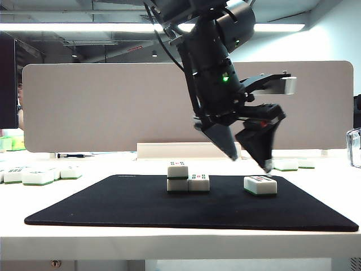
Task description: Arrange four mahjong tiles into a neat stack, creating two layers of paired tiles.
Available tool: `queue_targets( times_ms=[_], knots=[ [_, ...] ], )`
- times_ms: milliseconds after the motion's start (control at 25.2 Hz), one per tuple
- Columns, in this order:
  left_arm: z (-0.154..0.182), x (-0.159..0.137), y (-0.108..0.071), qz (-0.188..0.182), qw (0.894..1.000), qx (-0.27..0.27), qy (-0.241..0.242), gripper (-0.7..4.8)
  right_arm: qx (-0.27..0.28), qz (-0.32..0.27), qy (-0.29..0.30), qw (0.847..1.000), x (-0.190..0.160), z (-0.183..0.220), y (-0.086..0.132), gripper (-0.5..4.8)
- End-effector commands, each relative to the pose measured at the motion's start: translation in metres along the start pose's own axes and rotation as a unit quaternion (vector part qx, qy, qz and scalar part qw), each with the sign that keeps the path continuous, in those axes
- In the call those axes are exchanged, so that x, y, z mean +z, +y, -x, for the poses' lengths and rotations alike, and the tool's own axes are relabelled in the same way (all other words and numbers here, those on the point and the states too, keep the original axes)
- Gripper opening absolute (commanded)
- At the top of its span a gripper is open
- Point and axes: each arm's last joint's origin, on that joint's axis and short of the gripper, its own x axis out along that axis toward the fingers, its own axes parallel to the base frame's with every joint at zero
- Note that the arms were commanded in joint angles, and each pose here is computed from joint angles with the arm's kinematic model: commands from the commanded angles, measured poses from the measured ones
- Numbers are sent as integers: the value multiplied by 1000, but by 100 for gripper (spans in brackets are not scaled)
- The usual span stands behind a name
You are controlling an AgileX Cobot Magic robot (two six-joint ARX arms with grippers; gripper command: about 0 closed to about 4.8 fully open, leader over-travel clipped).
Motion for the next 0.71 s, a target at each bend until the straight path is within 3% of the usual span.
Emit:
queue_targets(
  times_ms=[40, 397, 715],
  knots=[
    [-3, -1, 4, 6, 998, -56, -26, 462, 1, 7, -12, 1000, -1, 3, 1, -1],
    [-9, 0, 27, 8, 996, -39, -78, 462, 1, 7, -12, 1000, -1, 3, 1, -1],
    [-22, -3, 25, -6, 994, -67, -82, 444, 1, 7, -12, 1000, -1, 3, 1, -1]
  ],
)
